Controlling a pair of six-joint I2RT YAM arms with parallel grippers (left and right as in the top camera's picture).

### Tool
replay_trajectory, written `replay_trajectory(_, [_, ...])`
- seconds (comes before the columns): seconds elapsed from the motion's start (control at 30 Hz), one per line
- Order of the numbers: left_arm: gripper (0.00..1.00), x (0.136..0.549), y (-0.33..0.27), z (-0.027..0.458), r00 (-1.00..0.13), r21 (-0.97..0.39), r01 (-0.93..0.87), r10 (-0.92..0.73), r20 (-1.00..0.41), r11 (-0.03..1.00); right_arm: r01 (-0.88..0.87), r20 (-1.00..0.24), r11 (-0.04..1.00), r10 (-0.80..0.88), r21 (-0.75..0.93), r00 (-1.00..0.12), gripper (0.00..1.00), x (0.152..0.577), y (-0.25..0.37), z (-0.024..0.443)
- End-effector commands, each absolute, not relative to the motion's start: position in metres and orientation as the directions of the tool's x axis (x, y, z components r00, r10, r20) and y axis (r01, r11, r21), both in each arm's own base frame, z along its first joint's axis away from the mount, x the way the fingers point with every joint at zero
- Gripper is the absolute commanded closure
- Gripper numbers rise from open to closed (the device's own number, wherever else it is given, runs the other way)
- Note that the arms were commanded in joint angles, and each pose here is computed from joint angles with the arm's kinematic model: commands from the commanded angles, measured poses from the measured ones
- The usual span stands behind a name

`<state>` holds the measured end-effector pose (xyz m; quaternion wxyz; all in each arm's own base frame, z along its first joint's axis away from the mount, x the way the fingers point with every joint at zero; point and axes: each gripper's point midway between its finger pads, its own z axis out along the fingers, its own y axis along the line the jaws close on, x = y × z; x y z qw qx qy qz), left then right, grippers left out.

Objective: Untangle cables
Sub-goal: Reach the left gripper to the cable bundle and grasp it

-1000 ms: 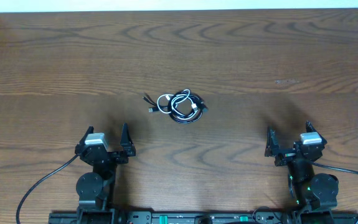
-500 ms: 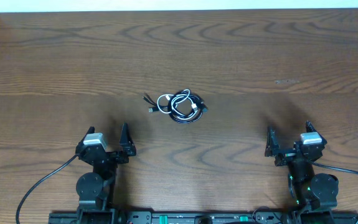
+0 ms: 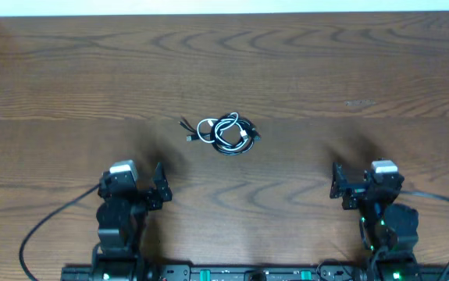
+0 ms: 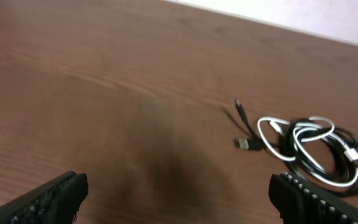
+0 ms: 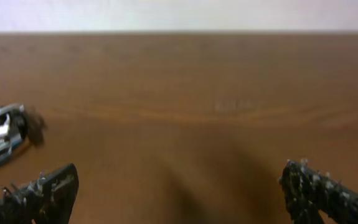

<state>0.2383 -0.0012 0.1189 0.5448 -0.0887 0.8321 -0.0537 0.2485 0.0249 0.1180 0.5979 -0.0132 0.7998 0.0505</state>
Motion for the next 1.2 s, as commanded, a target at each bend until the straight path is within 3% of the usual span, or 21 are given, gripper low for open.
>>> replay_trajectory(0.0, [0.02, 0.245, -0.003, 0.136, -0.423, -0.183, -0.092, -0.205, -0.883, 0.979, -0.068, -0.951, 0.995, 0.054, 0.078, -0.306, 0.01, 0.254, 0.025, 0.133])
replay_trajectory(0.33, [0.02, 0.266, -0.008, 0.151, -0.611, -0.163, -0.107, -0.194, -0.768, 0.981, -0.069, -0.863, 0.995, 0.033, 0.078, -0.505, 0.01, 0.273, 0.03, 0.137])
replay_trajectory(0.6, [0.02, 0.256, -0.022, 0.143, -0.846, -0.173, -0.111, -0.185, -0.5, 0.979, -0.089, -0.629, 0.994, -0.026, 0.069, -0.777, 0.01, 0.286, 0.037, 0.132])
replay_trajectory(0.83, [0.02, 0.254, -0.033, 0.143, -0.857, -0.23, -0.088, -0.191, -0.478, 0.969, -0.152, -0.614, 0.978, -0.034, 0.141, -0.789, 0.01, 0.299, 0.056, 0.151])
replay_trajectory(1.03, [0.02, 0.289, -0.045, 0.173, -0.764, -0.297, 0.0, -0.192, -0.616, 0.955, -0.167, -0.628, 0.974, -0.034, 0.153, -0.778, 0.01, 0.302, 0.059, 0.154])
replay_trajectory(1.17, [0.02, 0.314, -0.042, 0.199, -0.742, -0.272, -0.003, -0.185, -0.644, 0.962, -0.164, -0.628, 0.975, -0.034, 0.151, -0.777, 0.01, 0.302, 0.059, 0.154])
